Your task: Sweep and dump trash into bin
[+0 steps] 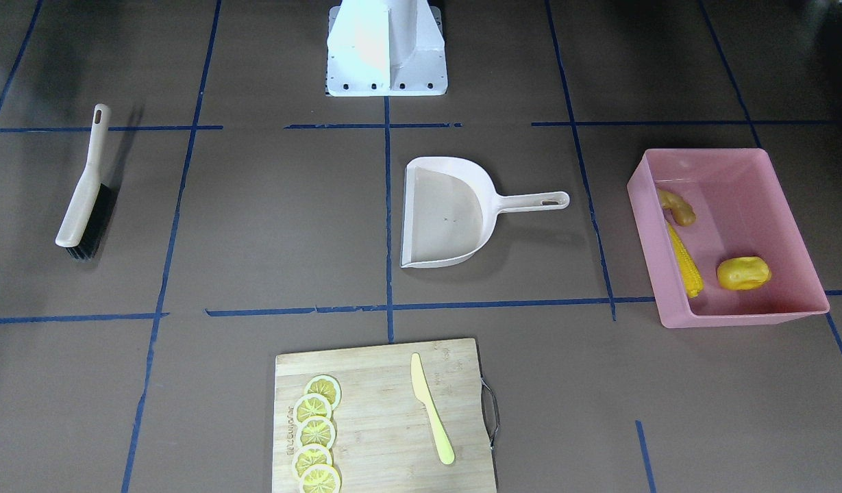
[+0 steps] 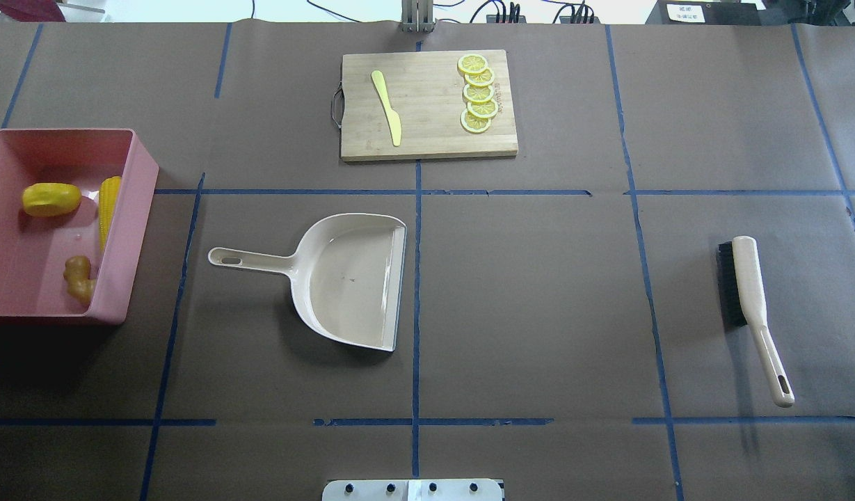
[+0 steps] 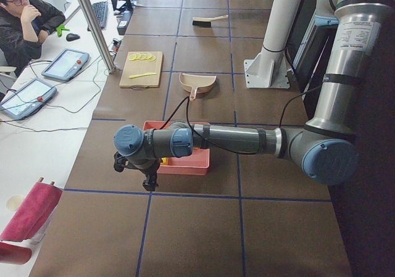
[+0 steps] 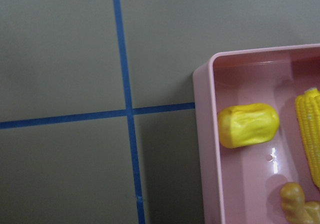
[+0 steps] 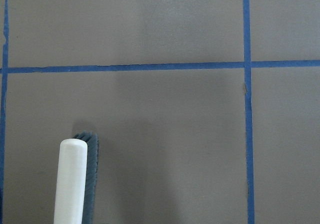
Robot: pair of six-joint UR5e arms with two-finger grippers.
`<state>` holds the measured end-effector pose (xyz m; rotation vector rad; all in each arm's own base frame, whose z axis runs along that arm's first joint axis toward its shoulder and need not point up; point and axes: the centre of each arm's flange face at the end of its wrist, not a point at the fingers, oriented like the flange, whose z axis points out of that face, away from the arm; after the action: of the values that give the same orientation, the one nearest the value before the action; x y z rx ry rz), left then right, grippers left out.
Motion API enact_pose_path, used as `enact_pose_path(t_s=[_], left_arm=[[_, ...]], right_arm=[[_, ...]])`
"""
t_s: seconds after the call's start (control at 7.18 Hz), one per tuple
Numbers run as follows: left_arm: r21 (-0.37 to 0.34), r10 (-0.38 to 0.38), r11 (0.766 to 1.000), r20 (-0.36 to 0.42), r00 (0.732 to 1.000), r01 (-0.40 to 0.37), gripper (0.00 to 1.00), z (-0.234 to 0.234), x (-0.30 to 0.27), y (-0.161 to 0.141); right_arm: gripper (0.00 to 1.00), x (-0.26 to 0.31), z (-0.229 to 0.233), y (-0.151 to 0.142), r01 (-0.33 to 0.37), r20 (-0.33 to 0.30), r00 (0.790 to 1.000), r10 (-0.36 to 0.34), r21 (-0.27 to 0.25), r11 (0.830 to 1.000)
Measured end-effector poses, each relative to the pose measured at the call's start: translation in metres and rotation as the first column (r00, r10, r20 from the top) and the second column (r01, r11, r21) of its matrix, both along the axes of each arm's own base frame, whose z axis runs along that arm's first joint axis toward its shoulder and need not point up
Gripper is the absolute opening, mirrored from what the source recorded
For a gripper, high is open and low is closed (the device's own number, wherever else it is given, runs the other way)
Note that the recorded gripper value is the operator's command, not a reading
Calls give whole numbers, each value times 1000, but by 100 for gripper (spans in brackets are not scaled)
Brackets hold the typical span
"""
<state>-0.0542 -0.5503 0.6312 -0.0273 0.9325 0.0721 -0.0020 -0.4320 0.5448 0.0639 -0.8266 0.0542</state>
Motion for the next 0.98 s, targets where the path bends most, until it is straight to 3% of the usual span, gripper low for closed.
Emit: enact_pose_path(t_s=[0.42, 0.98], left_arm=[[-36, -60, 997, 152, 987, 66, 100, -2, -15, 24], [-43, -65, 996, 188, 980, 75, 100, -1, -16, 29]], right_arm=[[100, 17, 20, -1, -13, 11, 1000, 13, -17, 1000], [100, 60, 91, 0, 42, 32, 999, -42, 0, 999]])
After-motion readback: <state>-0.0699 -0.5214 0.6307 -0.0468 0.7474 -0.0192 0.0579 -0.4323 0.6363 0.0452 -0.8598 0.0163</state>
